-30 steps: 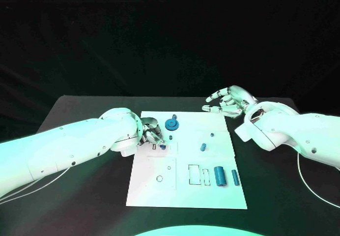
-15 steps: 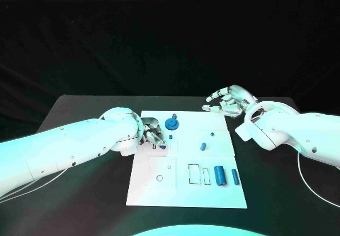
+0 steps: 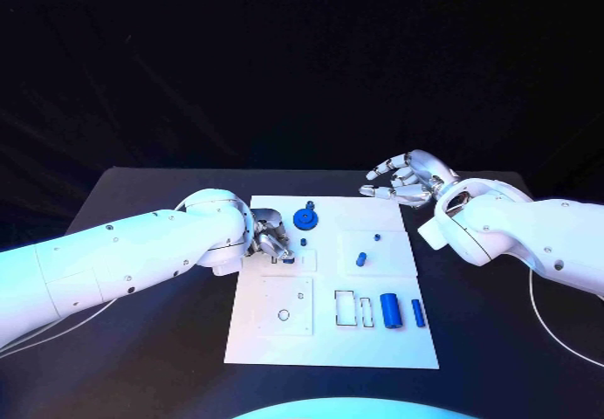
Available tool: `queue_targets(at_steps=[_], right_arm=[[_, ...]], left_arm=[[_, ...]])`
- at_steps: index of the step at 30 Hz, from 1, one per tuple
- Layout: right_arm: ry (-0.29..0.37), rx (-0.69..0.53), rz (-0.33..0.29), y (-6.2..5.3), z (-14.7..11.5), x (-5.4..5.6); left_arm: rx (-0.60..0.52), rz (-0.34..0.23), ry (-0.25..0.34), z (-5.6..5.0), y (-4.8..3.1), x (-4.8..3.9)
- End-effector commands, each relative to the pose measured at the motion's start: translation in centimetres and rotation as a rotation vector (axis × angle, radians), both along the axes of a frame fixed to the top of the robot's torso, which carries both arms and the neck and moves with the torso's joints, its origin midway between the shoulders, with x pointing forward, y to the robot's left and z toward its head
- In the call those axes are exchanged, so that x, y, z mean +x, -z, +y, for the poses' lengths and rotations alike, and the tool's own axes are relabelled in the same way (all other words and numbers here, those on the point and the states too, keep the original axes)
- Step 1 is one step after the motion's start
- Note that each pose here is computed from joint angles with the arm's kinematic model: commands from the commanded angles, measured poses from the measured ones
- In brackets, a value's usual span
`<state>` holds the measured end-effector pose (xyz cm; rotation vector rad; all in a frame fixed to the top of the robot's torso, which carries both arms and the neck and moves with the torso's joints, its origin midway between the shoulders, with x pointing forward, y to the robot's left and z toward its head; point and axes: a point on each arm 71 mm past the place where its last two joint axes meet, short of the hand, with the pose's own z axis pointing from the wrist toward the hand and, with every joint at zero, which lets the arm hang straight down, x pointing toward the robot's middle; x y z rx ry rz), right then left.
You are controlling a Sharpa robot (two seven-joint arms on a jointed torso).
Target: Assemble the parts on the task board
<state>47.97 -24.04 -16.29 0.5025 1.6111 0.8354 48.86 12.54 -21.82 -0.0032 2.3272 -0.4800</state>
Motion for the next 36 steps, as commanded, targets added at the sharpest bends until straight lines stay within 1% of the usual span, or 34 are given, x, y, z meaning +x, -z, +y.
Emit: queue_targets(at_steps=[1, 11, 19, 26, 36], right_arm=[[-0.018, -0.005, 0.001, 0.04, 0.14, -0.04], [-0.018, -0.005, 0.001, 0.05, 0.18, -0.01], [-0.017, -0.005, 0.001, 0.05, 0.19, 0.0], [-0.018, -0.005, 0.001, 0.05, 0.21, 0.0], [-0.019, -0.005, 0.001, 0.08, 0.25, 0.02]], left_arm=[[0.026, 0.022, 0.017, 0.06, 0.38, -0.18], [0.025, 0.049, 0.019, -0.16, 0.55, -0.09], [0.036, 0.074, 0.017, -0.3, 0.87, 0.33], [0.039, 0.081, 0.013, -0.53, 1.03, 0.66], [0.041, 0.085, 0.014, -0.75, 1.14, 0.79]])
